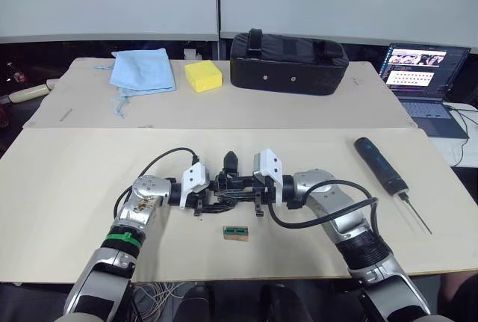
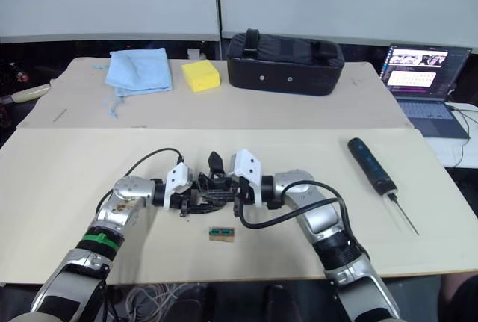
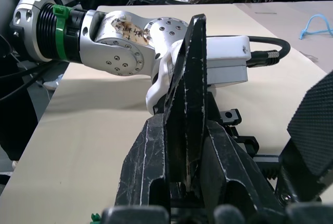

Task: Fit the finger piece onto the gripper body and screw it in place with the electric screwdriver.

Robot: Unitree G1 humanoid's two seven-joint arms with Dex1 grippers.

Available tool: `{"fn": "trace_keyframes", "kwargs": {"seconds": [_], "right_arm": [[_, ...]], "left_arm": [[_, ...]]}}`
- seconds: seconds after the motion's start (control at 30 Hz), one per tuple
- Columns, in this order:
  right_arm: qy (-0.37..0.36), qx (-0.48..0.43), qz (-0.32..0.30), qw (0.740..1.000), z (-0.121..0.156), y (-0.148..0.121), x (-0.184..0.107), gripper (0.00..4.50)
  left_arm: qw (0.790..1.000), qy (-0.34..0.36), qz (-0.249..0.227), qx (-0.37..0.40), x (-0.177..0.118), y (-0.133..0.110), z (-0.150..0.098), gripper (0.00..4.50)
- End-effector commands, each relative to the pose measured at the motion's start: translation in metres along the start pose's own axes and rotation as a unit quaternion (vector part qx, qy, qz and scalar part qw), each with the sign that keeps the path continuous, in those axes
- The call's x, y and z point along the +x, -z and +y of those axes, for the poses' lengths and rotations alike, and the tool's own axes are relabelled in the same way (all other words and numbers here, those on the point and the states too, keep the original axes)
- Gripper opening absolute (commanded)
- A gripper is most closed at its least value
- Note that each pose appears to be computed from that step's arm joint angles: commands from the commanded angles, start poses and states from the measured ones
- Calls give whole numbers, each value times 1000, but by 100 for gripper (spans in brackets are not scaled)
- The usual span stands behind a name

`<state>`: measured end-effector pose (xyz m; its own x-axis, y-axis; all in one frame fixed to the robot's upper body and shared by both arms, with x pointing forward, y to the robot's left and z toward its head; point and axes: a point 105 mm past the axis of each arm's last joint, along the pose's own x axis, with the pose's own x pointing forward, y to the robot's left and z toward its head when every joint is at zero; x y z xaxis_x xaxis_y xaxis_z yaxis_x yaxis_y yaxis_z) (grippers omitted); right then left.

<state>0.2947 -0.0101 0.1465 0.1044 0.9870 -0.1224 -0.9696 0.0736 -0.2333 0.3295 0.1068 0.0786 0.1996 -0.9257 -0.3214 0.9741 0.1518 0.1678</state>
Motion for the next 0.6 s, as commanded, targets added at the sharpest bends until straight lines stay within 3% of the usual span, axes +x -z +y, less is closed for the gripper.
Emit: {"fn": "trace_keyframes", "kwargs": {"seconds": [0.03,0.37,0.6], "right_arm": [[-12,7,22,1000,5,6,-4,39],[-12,36,35,999,7,7,-4,39],[-12,61,80,995,8,12,-2,39]], "left_arm": [[1000,15,16,-1,2,6,-6,228],[1000,15,15,-5,2,7,-7,228],[1000,13,17,-5,2,7,-5,228]]}}
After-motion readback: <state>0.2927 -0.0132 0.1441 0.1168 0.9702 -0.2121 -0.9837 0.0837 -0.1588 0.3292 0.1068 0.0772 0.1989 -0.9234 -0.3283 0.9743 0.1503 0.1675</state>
